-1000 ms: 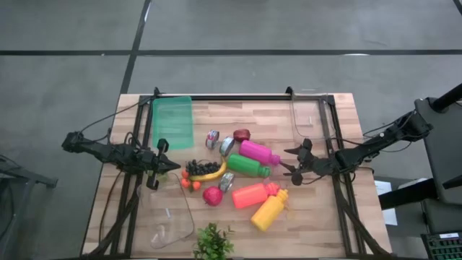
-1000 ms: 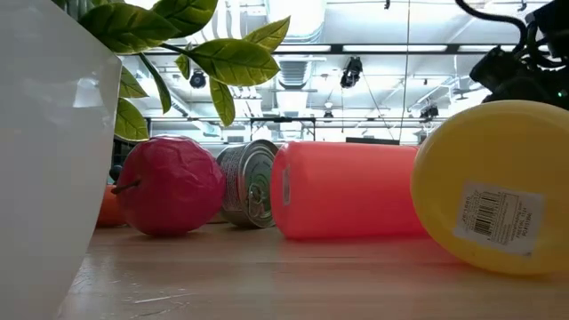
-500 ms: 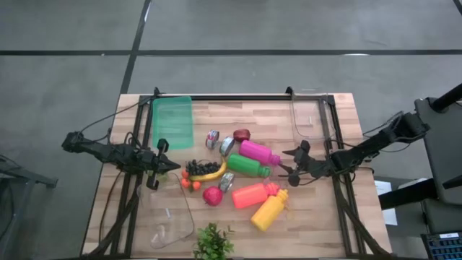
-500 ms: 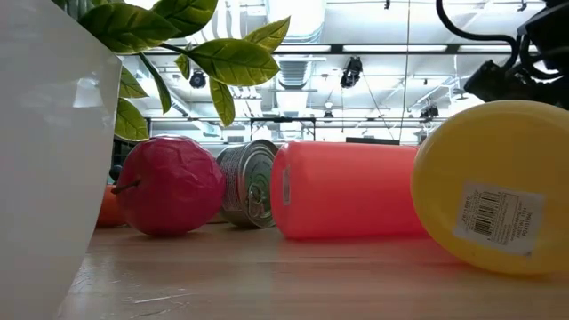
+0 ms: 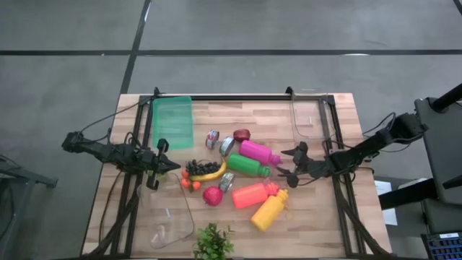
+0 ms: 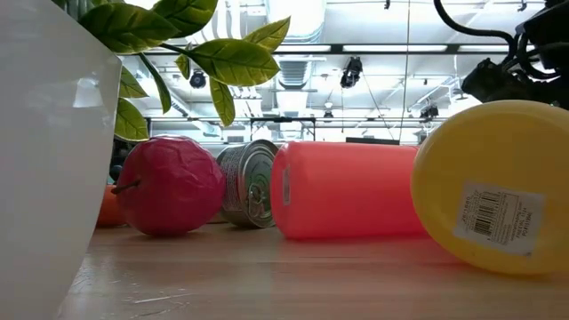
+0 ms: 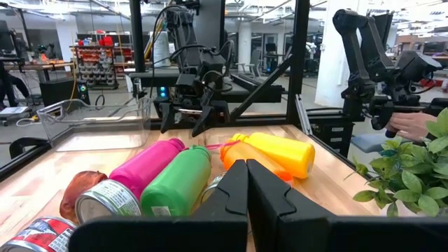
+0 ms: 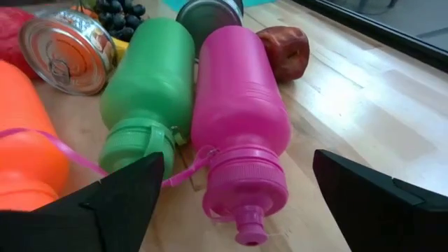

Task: Pick & Place Food Item
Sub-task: Put the pink tumbler bottle into the top right transparent bin

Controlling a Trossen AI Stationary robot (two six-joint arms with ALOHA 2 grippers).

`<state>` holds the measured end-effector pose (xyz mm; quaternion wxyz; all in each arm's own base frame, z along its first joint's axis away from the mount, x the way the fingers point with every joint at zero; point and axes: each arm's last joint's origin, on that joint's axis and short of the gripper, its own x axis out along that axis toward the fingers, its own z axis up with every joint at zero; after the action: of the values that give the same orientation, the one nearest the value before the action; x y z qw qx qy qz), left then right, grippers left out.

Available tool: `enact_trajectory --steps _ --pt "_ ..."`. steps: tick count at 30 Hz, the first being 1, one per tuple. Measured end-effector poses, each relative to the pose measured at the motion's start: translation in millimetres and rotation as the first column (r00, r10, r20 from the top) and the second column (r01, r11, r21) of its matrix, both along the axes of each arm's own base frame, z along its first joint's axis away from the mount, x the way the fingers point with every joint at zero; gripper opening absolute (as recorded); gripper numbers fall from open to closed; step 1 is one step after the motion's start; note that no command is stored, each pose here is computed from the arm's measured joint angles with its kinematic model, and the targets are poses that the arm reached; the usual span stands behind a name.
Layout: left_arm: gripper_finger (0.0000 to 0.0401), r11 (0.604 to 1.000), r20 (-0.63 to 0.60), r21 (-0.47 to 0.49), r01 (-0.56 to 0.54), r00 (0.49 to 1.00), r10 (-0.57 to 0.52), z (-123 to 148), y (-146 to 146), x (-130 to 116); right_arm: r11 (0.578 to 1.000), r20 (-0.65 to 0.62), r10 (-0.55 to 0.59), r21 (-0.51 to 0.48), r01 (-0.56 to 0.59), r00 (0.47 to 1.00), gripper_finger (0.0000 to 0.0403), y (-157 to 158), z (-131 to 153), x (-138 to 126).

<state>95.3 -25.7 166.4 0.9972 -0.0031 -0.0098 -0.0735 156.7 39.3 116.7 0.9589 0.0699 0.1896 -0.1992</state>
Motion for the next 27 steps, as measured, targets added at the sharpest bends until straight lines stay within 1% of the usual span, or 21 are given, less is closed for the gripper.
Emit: enact_trajectory --steps 5,9,13,17,27 --pt "0.0 1.0 0.0 0.0 0.0 1.0 0.0 -0.1 0.0 0.0 1.0 -0.028 -0.003 -0.01 0.003 1.0 0.037 0.4 -5.3 1.2" --pt "0.0 1.0 0.0 0.0 0.001 1.0 -0.001 0.0 0.0 0.0 0.998 -0.047 -0.056 -0.023 0.055 0.997 0.037 -0.6 -11.1 1.0" --pt "0.0 1.0 0.0 0.0 0.0 1.0 0.0 -0.1 0.0 0.0 0.995 -0.044 -0.093 0.025 0.095 0.995 0.037 -0.7 -16.0 1.6" --pt "0.0 1.0 0.0 0.0 0.001 1.0 -0.001 0.0 0.0 0.0 0.995 -0.04 -0.092 0.03 0.093 0.995 0.037 0.4 -19.7 4.4" --pt "0.0 1.0 0.0 0.0 0.0 1.0 0.0 -0.1 0.0 0.0 0.997 -0.052 -0.083 -0.003 0.083 0.995 0.037 1.4 -31.3 10.6"
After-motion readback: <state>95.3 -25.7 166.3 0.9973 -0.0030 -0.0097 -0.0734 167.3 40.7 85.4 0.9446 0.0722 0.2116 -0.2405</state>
